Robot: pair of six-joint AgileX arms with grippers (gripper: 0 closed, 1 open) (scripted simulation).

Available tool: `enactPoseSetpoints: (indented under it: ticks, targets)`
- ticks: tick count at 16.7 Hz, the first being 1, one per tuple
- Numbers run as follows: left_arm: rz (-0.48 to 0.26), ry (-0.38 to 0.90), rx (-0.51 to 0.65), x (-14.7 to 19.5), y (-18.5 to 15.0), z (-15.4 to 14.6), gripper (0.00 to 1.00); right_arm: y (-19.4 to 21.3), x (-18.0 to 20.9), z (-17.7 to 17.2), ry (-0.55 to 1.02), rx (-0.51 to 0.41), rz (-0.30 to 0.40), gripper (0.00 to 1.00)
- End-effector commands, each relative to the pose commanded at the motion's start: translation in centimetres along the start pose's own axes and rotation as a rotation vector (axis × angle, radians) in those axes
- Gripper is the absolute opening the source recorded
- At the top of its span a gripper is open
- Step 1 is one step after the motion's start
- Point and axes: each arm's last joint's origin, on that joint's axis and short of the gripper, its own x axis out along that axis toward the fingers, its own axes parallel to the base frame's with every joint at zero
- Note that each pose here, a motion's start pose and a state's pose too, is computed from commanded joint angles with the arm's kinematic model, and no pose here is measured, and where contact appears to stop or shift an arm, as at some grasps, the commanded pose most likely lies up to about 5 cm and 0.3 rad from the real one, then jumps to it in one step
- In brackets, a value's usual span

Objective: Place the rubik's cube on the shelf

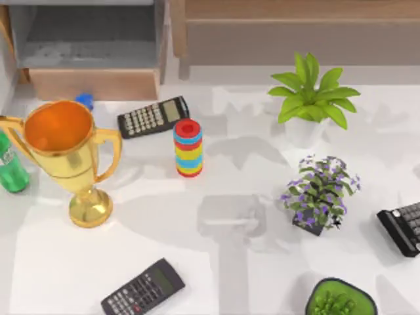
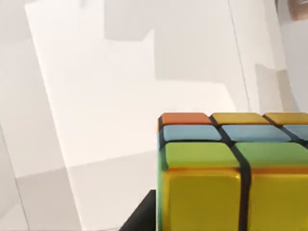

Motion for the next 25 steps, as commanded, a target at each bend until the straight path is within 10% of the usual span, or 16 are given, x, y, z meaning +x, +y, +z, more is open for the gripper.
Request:
enactPoseSetpoints:
  ticks: [5, 11, 17, 25]
  targets:
    - [-0.01, -0.243, 0.34, -4.6, -16.0, 3.0, 0.0, 0.0, 0.0, 0.0, 0.0, 0.0, 0.0, 1.0]
    - [0.017, -0.621, 0.582, -1.3, -35.5, 3.5, 0.0, 0.0, 0.0, 0.0, 0.0, 0.0, 0.0, 1.0]
    - [0.168, -1.107, 0.349, 3.1, -44.9, 2.7, 0.0, 0.0, 0.0, 0.0, 0.0, 0.0, 0.0, 1.0]
    - [0.212, -1.397, -0.123, 9.0, -45.6, 0.2, 0.0, 0.0, 0.0, 0.0, 0.0, 0.0, 0.0, 1.0]
